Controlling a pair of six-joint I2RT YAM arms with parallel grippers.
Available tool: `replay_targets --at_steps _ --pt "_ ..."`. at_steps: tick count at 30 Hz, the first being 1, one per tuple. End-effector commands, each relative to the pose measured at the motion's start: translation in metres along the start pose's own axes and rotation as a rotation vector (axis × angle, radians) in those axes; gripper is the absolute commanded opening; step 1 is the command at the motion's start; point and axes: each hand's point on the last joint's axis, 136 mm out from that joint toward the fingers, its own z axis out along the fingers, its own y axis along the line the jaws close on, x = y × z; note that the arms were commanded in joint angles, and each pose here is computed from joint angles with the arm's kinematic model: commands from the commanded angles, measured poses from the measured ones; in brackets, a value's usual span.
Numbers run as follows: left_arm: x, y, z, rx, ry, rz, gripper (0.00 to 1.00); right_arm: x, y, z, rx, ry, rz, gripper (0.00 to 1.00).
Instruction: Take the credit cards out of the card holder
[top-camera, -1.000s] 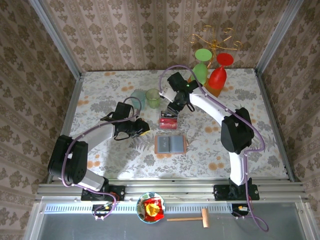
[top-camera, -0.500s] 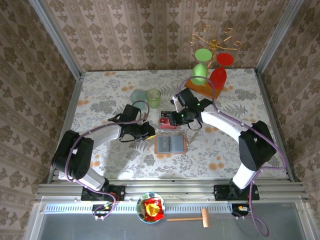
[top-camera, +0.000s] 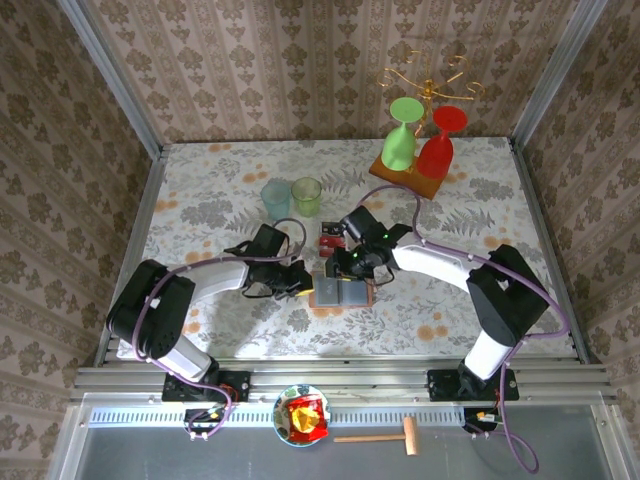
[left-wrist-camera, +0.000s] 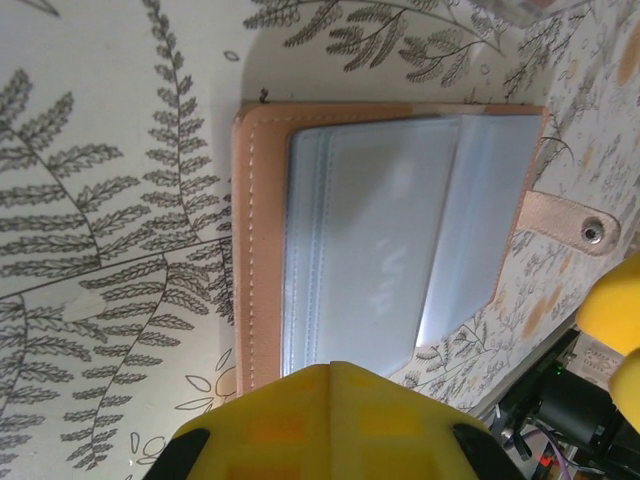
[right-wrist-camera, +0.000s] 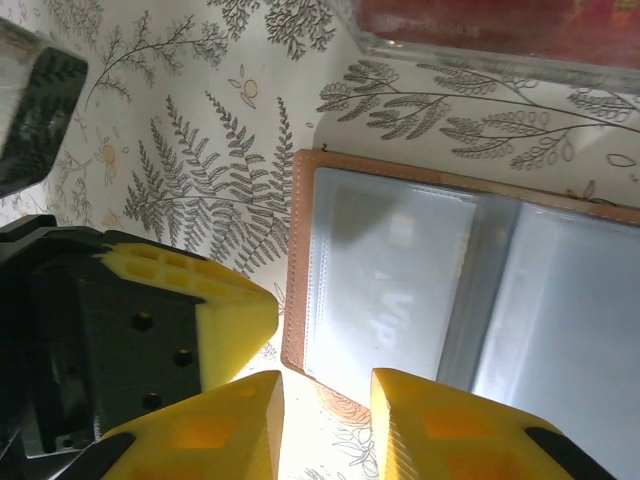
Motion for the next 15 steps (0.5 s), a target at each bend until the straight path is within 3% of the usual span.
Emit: replay_targets --at_steps 1,15 --pt "0.006 0.007 0.006 -0.009 0.013 -0.024 0.04 0.009 -0.001 0.011 -0.006 0.04 0.055 0.31" --pt "0.02 0.024 0.014 -0.036 0.052 -0.043 0.04 0.028 -0.002 0.039 0.018 0.129 0.075 0.39"
